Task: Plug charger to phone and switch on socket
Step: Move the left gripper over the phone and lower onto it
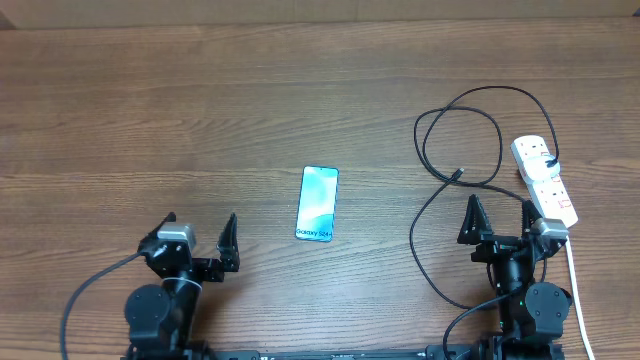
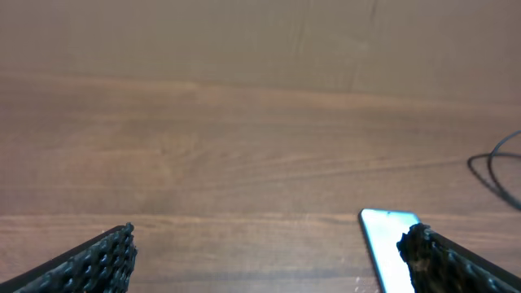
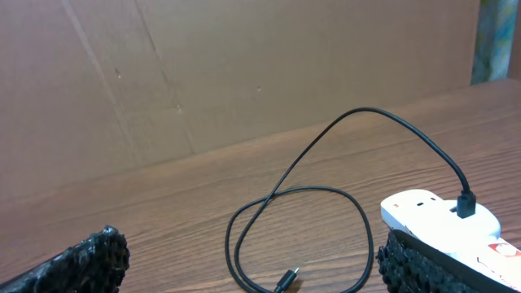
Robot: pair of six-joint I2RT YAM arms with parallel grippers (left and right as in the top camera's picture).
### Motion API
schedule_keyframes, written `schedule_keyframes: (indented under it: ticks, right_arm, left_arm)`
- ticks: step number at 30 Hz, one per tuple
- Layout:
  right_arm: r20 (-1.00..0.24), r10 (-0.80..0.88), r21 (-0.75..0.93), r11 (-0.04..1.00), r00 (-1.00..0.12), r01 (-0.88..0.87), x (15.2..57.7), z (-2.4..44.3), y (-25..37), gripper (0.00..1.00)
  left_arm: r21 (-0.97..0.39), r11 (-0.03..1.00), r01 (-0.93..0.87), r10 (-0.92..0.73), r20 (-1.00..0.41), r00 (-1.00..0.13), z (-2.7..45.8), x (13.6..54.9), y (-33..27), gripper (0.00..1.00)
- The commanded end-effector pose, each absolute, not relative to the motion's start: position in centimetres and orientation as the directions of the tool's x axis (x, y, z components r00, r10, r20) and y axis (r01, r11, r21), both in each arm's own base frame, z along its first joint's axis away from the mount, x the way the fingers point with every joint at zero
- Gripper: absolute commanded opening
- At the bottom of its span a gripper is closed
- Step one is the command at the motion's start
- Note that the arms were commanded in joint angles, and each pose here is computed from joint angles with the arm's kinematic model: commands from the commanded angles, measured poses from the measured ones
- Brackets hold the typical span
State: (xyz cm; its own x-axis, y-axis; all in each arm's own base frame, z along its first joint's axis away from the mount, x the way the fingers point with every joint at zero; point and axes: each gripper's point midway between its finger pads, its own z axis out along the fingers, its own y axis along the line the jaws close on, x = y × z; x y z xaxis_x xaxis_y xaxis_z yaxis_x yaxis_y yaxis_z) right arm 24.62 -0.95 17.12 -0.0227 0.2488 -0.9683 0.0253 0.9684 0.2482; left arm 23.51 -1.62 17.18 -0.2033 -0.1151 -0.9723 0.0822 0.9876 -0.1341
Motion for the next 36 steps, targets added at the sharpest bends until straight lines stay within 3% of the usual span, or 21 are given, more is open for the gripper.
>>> schedule_keyframes:
  ticks: [1,13,22,30,36]
  right_arm:
    - [-0.969,0.248,0.248,0.969,-0.016,0.025,24.6,17.0,-0.9,1.00]
    - [-0.969,0.248,0.248,0.969,-0.016,0.025,24.6,17.0,-0.9,1.00]
    - [-0.969,0.248,0.248,0.969,-0.016,0.025,24.6,17.0,-0.9,1.00]
    - [-0.969,0.248,0.248,0.969,-0.016,0.025,24.6,17.0,-0.9,1.00]
    - [-0.969,0.248,0.248,0.969,-0.016,0.025,24.6,17.0,-0.9,1.00]
  left_arm:
    - [-0.153,0.983,0.100,-0.135,-0.976,-0.173,21.0,23.6,-1.9,0.99]
    - [-0.214,0.962,0.170,-0.135,-0.913,-0.384,28.3,29.0,-3.8,1.00]
    - [-0.222,0.932,0.286,-0.021,-0.821,-0.571,32.8,33.4,-10.1,1.00]
    - [-0.091,0.933,0.348,0.186,-0.706,-0.683,29.6,34.9,-17.1,1.00]
    - [-0.132,0.891,0.434,0.303,-0.539,-0.786,23.5,33.4,-20.9,1.00]
